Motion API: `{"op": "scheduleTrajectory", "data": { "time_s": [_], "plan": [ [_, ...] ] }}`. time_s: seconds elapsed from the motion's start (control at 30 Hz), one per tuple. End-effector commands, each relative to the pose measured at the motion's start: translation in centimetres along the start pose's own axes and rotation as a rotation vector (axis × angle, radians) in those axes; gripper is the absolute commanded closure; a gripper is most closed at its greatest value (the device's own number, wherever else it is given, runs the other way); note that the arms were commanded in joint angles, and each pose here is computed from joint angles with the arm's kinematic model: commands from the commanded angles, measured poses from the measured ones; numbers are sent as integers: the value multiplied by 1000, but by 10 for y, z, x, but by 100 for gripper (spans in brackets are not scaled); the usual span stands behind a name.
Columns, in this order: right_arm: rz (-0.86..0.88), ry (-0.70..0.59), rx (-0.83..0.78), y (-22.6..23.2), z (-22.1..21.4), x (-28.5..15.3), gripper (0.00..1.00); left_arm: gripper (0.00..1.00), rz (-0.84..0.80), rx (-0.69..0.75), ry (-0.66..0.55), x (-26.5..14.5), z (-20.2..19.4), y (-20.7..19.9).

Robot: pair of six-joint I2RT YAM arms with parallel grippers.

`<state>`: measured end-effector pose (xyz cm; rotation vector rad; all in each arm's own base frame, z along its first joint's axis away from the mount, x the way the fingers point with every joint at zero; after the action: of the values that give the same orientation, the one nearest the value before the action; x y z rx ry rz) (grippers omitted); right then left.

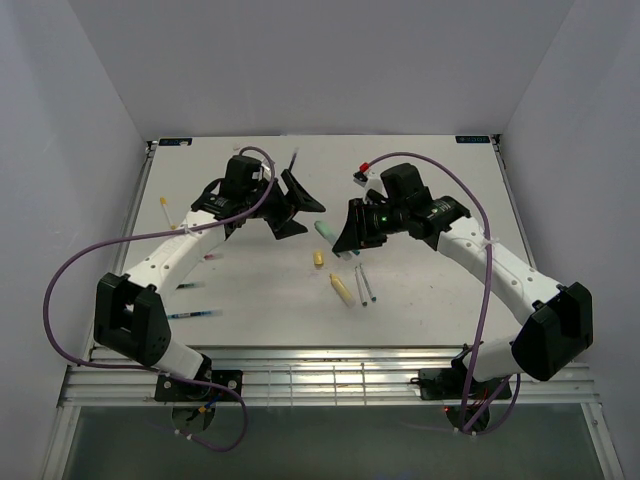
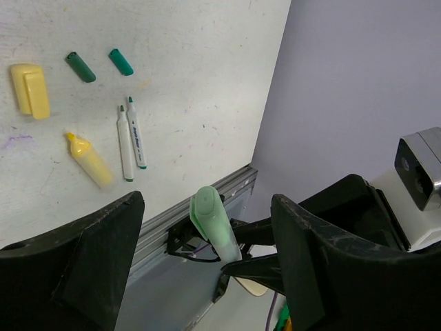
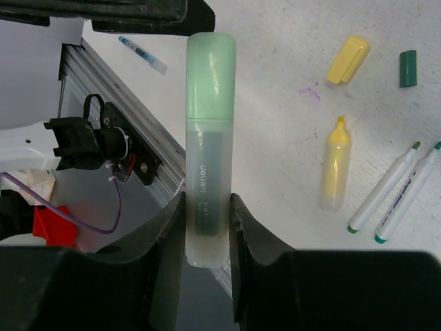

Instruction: Open the pen caps

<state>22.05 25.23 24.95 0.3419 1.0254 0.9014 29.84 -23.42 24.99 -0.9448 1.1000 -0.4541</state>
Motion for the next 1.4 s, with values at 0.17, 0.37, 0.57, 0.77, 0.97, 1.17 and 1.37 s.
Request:
{"op": "scheduleTrajectory", "data": {
  "time_s": [0.17,0.37,0.57,0.77,0.97,1.17,1.37],
  "plan": [
    [81,-61,-46,19,17,1,92,19,-48,-62,86,4,-14,-7],
    [103,-63,-52,23,23,6,92,31,-43,-75,101,7,-17,-7],
    [124,-69,-70,26,23,9,92,65,-35,-76,111,11,-16,-5],
    [116,-57,-93,25,27,13,61,91,-30,-63,131,13,-17,-2],
    [121,0,-94,18,30,31,57,99,-32,-55,141,17,-13,-4],
    [114,57,-88,11,17,44,63,100,-30,-63,124,19,-2,-6],
    [103,91,-89,3,9,54,62,100,-49,-71,123,20,3,-12]
  ]
}}
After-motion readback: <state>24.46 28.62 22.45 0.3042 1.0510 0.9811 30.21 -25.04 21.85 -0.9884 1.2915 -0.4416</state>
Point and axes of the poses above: each gripper's point midway between its finger pads, its own x axis out along the fingers, its own y axis along the line the jaws close on, z = x × y, the point moved 5 cm from there along -x, back along the fingers
